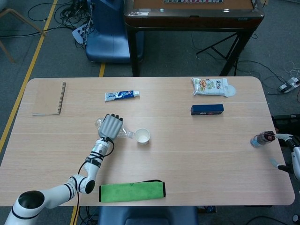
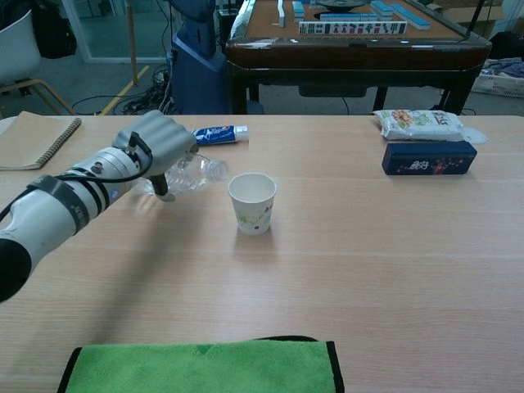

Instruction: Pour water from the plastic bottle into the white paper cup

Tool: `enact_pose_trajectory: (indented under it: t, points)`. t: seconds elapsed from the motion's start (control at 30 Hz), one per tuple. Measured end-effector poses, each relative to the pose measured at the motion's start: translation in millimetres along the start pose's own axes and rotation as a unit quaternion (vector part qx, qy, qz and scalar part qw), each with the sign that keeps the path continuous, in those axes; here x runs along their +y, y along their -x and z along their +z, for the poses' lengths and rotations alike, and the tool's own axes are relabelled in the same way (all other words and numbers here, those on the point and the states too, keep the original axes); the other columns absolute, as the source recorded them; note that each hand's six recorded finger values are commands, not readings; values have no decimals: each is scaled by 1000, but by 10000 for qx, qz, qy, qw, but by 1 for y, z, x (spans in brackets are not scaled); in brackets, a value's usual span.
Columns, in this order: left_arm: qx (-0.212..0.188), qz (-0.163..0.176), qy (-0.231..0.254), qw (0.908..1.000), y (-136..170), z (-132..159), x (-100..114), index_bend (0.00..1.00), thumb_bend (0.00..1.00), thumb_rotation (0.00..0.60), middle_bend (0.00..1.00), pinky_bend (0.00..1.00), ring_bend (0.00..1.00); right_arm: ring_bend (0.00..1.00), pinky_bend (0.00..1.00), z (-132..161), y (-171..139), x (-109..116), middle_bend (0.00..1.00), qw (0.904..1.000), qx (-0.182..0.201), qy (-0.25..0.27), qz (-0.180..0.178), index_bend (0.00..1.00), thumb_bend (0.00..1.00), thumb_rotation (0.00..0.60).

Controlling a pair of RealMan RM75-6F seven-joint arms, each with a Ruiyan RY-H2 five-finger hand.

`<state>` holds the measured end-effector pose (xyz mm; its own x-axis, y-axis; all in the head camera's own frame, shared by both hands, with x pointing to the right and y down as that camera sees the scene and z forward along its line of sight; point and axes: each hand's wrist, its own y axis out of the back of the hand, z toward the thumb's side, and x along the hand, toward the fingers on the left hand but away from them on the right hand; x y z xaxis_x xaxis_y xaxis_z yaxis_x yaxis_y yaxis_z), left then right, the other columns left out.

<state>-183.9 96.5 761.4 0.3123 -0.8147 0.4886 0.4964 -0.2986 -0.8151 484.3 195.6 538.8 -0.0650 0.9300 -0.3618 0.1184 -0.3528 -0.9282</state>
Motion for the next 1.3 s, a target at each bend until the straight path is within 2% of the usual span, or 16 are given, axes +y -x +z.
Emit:
enact_pose_trajectory:
  t: [0.8, 1.03, 1.3]
  points:
    - [21, 126, -653, 9978, -14, 19, 21, 612, 176, 600, 577, 627, 562, 256, 443, 0, 0, 3, 324, 10000, 20, 75, -10, 311, 0, 600]
    - [-40, 269, -1052, 9941, -14, 20, 23, 611, 176, 600, 577, 627, 562, 256, 443, -1, -1, 3, 324, 10000, 22, 61, -20, 311, 0, 600]
    - [-67, 413, -1266, 9911, -15, 19, 24, 614, 176, 600, 581, 628, 564, 256, 443, -1, -1, 2, 324, 10000, 16, 65, -17, 311, 0, 600]
